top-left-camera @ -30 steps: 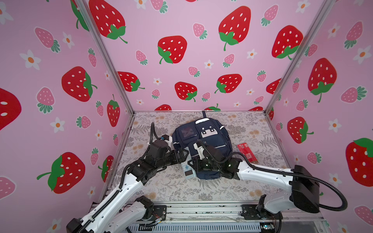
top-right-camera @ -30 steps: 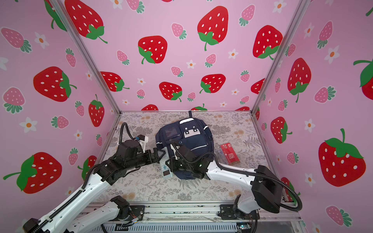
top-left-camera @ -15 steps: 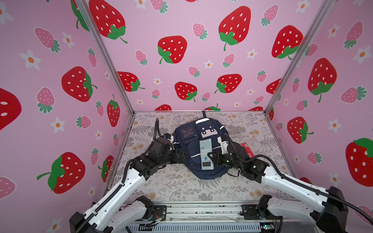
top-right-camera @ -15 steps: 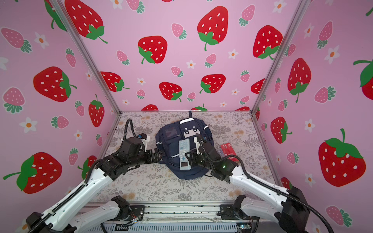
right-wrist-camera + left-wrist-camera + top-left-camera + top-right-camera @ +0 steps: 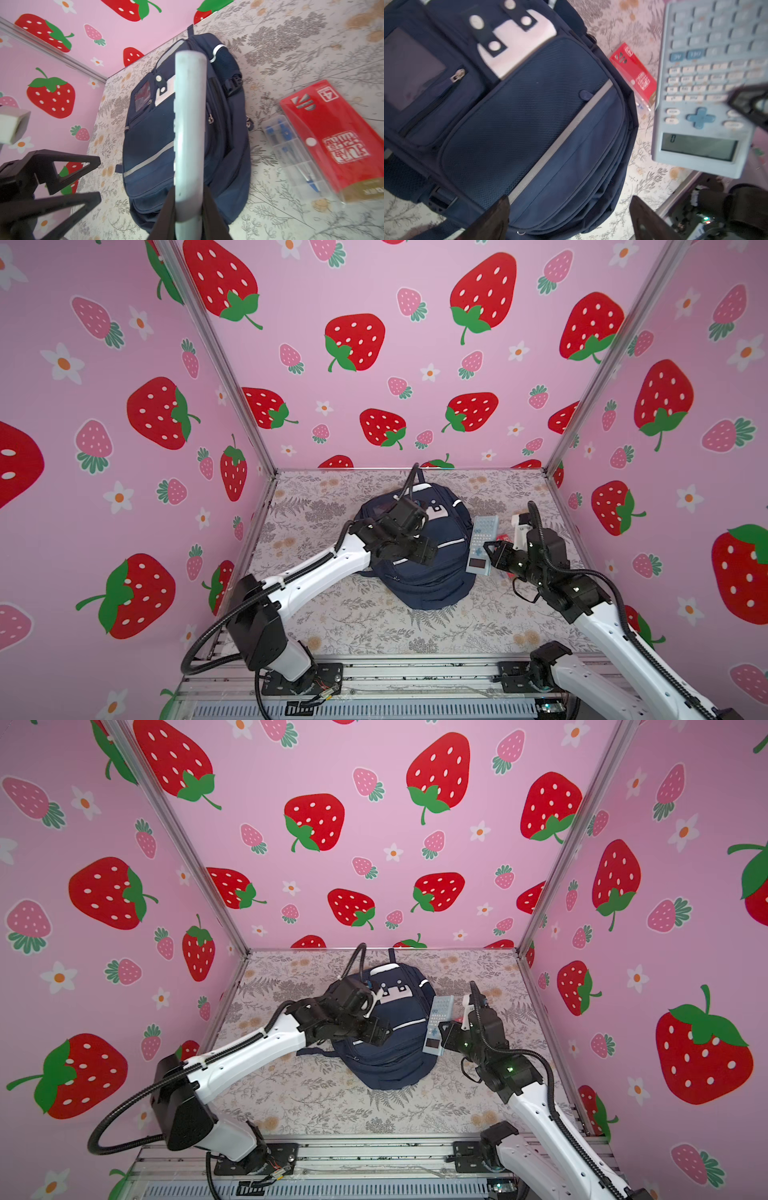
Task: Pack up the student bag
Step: 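Pull open the bag compartment with the left gripper while right holds calculator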
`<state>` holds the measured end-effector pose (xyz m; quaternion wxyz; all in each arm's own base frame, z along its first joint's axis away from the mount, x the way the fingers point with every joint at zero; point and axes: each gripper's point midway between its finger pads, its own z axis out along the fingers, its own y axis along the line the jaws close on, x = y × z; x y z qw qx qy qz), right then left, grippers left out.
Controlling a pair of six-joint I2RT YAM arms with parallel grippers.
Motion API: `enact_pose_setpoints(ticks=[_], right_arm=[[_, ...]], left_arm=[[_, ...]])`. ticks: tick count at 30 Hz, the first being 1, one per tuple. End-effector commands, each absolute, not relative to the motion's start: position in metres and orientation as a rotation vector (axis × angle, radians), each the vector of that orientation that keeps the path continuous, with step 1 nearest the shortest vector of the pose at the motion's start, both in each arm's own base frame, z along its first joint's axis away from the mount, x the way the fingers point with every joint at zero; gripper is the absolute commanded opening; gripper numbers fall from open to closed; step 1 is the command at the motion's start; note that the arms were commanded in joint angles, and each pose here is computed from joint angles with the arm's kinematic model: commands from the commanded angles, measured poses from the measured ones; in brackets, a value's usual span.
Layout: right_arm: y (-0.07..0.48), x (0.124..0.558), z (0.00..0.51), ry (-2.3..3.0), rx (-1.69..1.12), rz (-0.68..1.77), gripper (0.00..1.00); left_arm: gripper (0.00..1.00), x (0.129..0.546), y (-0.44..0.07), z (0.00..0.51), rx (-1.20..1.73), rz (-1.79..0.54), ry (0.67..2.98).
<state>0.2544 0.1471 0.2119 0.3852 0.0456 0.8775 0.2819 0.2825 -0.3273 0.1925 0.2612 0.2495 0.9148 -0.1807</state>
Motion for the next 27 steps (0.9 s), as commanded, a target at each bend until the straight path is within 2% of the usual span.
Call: enact_pose_setpoints(ticks=[1,5,7,9,12,15,17,20,24,27], right_arm=[[0.139,0.252,0.22,2.234,0.102,0.718,0.08],[0.124,0.25,0.222,2.216,0.17,0.708,0.08],[0.118,0.247,0.224,2.203,0.2,0.708,0.08],[0.114,0.242,0.221,2.203,0.22,0.707,0.08],[0.109,0.237,0.214,2.216,0.245,0.695,0.08],[0.105,0.235,0.21,2.219,0.263,0.686,0.08],[0.106,0.235,0.209,2.221,0.264,0.689,0.08],[0.108,0.238,0.213,2.22,0.261,0.7,0.08],[0.117,0.239,0.219,2.194,0.245,0.774,0.08],[0.137,0.239,0.229,2.145,0.166,0.913,0.08]], left_arm=[[0.91,0.282,-0.325,0.176,0.871,-0.208,2.479],[0.91,0.278,-0.346,0.15,1.021,-0.111,2.474],[0.88,0.281,-0.35,0.137,1.056,-0.044,2.481],[0.82,0.288,-0.35,0.127,1.068,0.021,2.487],[0.69,0.3,-0.348,0.125,1.062,0.114,2.463],[0.45,0.308,-0.35,0.132,1.037,0.127,2.421],[0.19,0.312,-0.349,0.14,1.009,0.132,2.394],[0.0,0.316,-0.342,0.159,0.955,0.131,2.352],[0.0,0.32,-0.329,0.189,0.853,-0.016,2.323],[0.0,0.315,-0.326,0.207,0.773,-0.314,2.317]])
